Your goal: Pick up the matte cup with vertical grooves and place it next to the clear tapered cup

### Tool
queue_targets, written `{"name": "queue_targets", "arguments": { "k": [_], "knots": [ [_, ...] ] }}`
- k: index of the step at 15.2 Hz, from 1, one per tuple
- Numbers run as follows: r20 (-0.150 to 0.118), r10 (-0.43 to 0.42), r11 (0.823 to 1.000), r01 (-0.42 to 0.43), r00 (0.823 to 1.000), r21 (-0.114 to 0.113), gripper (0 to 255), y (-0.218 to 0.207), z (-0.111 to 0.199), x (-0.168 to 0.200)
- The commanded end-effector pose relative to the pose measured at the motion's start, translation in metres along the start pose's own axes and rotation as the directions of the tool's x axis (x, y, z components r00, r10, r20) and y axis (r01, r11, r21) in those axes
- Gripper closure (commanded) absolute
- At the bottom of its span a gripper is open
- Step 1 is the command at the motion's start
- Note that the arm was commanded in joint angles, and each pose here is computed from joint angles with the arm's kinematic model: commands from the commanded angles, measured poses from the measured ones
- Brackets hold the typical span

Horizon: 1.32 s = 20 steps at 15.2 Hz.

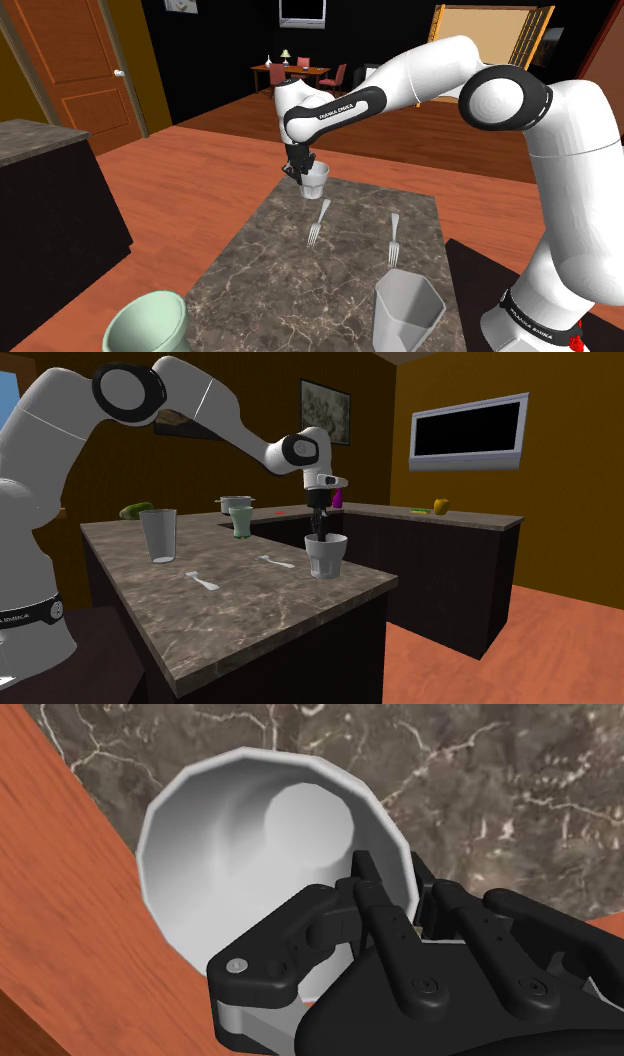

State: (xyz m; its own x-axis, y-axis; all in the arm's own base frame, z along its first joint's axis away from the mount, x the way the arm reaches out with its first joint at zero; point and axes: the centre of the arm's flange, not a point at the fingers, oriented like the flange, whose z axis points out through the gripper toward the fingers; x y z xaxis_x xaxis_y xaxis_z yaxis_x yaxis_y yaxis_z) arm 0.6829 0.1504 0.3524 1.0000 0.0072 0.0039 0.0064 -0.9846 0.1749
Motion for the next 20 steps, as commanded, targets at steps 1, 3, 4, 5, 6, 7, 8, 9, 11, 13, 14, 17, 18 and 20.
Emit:
{"name": "queue_targets", "arguments": {
  "k": [1,3,4,5,6,7,8,9,11,13,14,17,18,20],
  "knots": [
    [0.0,0.0,1.0,0.0,1.0,0.0,255,0.0,0.0,0.0],
    [0.0,0.0,1.0,0.0,1.0,0.0,255,0.0,0.0,0.0],
    [0.0,0.0,1.0,0.0,1.0,0.0,255,0.0,0.0,0.0],
    [0.0,0.0,1.0,0.0,1.0,0.0,255,0.0,0.0,0.0],
    [0.0,0.0,1.0,0.0,1.0,0.0,255,0.0,0.0,0.0],
    [0.0,0.0,1.0,0.0,1.0,0.0,255,0.0,0.0,0.0],
    [0.0,0.0,1.0,0.0,1.0,0.0,255,0.001,-0.005,0.0],
    [0.0,0.0,1.0,0.0,1.0,0.0,255,0.002,-0.01,0.0],
    [0.0,0.0,1.0,0.0,1.0,0.0,255,0.004,-0.021,0.0],
    [0.0,0.0,1.0,0.0,1.0,0.0,255,0.006,-0.031,0.0],
    [0.0,0.0,1.0,0.0,1.0,0.0,255,0.006,-0.036,0.0],
    [0.0,0.0,1.0,0.0,1.0,0.0,255,0.009,-0.052,0.0],
    [0.0,0.0,1.0,0.0,1.0,0.0,255,0.01,-0.057,0.0],
    [0.0,0.0,1.0,0.0,1.0,0.0,255,0.012,-0.067,0.0]
  ]
}}
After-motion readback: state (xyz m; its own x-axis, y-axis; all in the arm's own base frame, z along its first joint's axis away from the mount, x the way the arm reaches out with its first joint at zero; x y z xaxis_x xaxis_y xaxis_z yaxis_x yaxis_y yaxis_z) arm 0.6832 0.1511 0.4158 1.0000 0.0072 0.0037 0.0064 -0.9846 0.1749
